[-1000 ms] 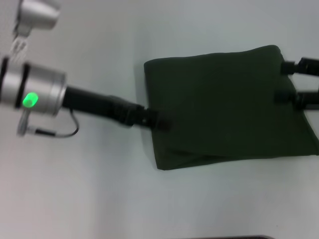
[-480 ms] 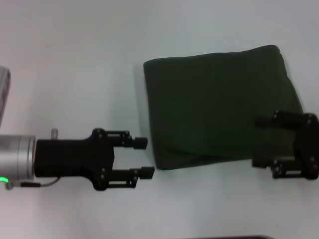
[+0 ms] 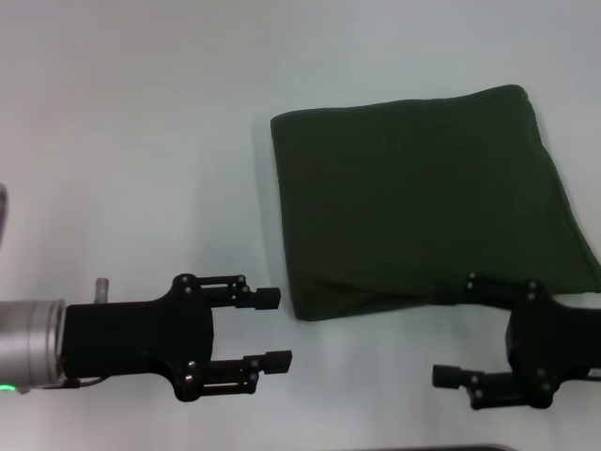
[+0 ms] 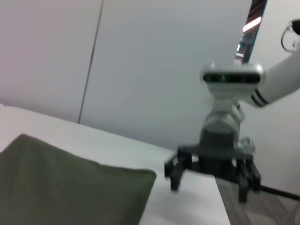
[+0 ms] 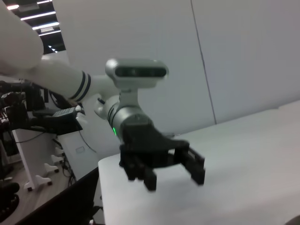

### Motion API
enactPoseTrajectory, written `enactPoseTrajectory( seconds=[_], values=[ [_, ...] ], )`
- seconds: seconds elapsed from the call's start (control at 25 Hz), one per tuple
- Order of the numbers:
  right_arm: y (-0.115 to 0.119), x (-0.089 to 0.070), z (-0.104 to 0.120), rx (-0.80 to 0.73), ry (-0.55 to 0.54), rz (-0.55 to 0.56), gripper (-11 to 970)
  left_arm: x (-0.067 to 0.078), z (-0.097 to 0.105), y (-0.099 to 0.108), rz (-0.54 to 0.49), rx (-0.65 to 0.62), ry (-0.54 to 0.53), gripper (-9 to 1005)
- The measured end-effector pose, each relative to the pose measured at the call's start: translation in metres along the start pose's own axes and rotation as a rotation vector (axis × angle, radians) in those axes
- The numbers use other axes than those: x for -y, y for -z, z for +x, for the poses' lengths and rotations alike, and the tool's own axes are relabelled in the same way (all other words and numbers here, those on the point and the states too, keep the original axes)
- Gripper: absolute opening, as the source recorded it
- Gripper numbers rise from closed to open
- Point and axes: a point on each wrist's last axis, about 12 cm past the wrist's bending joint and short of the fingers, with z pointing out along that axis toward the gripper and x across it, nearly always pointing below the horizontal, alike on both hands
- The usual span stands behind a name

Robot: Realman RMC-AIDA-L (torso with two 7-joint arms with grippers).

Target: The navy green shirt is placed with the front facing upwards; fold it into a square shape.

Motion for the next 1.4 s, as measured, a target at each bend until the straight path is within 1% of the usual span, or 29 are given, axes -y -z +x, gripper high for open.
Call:
enactPoseTrajectory(
  seconds=[0.2,0.4,0.64,1.4],
  values=[
    [-0.011,-0.007,0.011,0.022,-0.014,-0.005,882,0.007,0.004,0.004,-0.008,0.058,0.02,667],
    [-0.016,-0.007,0.014,0.021,-0.018,0.001,882,0.013,0.011,0.007,-0.014,0.051,-0.006,668],
    [-0.018,-0.007,0.015,0.019,-0.022,-0.006,882,0.017,0.015,0.012,-0.024,0.049,0.002,666],
    [-0.021,-0.011,0.018,0.024,-0.038,-0.027,882,0.016,0.015,0.011,-0.039,0.05,-0.003,662]
  ],
)
